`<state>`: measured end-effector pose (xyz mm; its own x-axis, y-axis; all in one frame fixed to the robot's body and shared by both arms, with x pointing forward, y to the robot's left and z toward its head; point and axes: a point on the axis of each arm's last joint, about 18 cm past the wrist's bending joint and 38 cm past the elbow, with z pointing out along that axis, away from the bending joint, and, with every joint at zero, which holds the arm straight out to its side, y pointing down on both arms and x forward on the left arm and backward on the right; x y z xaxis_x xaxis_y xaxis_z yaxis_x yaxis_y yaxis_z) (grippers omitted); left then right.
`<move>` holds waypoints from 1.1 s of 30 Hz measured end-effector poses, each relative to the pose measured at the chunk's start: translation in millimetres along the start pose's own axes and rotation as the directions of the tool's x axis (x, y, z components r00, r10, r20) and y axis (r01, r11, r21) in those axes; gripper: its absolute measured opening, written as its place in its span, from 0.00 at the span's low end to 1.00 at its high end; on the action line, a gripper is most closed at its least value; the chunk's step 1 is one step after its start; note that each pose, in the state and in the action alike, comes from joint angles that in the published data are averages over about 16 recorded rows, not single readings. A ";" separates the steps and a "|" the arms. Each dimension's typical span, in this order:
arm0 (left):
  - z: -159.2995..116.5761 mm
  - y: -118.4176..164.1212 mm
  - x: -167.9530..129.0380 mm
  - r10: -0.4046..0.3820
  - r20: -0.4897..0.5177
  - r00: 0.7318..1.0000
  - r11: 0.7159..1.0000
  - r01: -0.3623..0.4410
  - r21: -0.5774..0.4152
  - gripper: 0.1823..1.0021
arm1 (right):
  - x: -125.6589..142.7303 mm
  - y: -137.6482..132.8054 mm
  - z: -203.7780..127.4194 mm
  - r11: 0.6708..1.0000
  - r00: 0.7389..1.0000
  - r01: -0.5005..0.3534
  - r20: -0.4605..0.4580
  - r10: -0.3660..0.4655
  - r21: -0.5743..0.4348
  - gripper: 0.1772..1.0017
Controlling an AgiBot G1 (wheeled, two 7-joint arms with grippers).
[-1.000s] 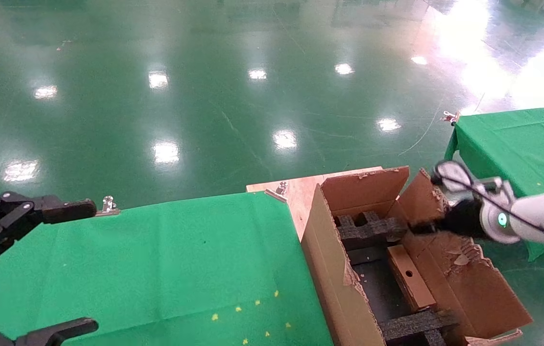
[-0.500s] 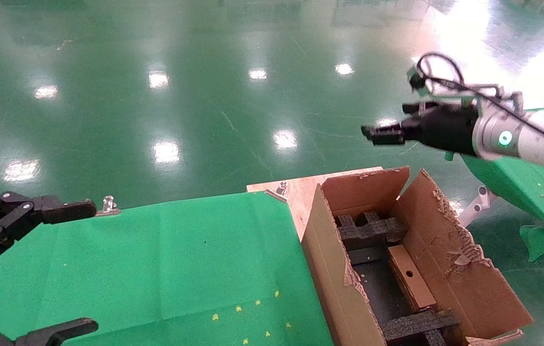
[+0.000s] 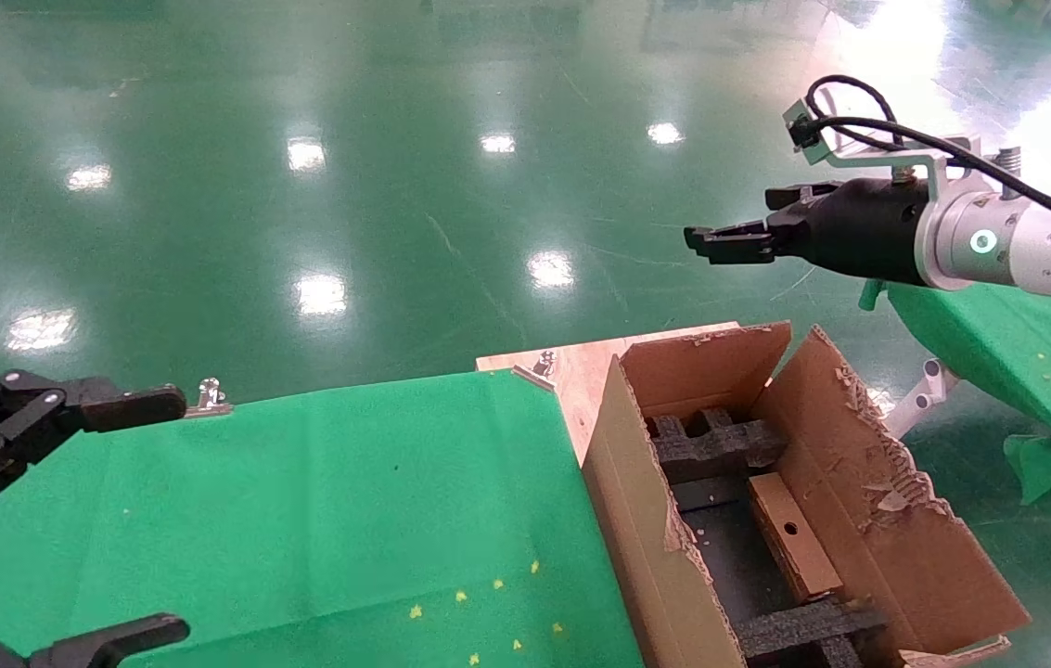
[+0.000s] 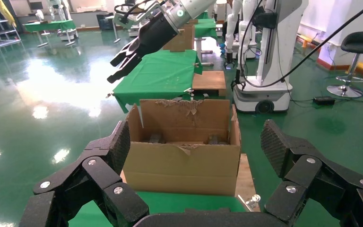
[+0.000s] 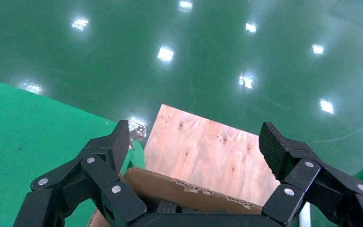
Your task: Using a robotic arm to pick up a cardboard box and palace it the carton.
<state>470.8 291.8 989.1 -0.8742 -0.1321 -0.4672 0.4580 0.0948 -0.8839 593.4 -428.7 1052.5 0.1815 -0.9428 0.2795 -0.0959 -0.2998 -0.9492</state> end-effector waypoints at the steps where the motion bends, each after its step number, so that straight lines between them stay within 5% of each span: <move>1: 0.0 0.0 0.0 0.000 0.000 1.000 1.000 0.000 0.000 1.00 | -0.4 0.9 0.6 1.000 1.000 0.001 0.001 -0.001 -0.003 1.00; 10: 0.0 0.1 -0.1 0.000 0.000 1.000 1.000 0.000 0.000 1.00 | -15.9 6.9 8.1 0.999 0.998 0.020 0.063 -0.018 -0.036 1.00; 19: -0.1 0.1 -0.2 0.000 0.000 1.000 1.000 0.000 0.000 1.00 | -50.3 11.7 15.0 0.996 0.975 0.055 0.218 -0.040 -0.065 1.00; 33: -0.1 0.1 -0.2 0.000 0.000 1.000 1.000 0.000 0.000 1.00 | -106.0 17.9 9.1 0.994 0.863 0.108 0.497 -0.088 -0.013 1.00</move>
<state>471.0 291.9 989.1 -0.8743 -0.1320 -0.4671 0.4580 0.0946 -0.8839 581.3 -332.8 1004.5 0.6519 -0.7151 0.2522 -0.0880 -0.4017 -0.9115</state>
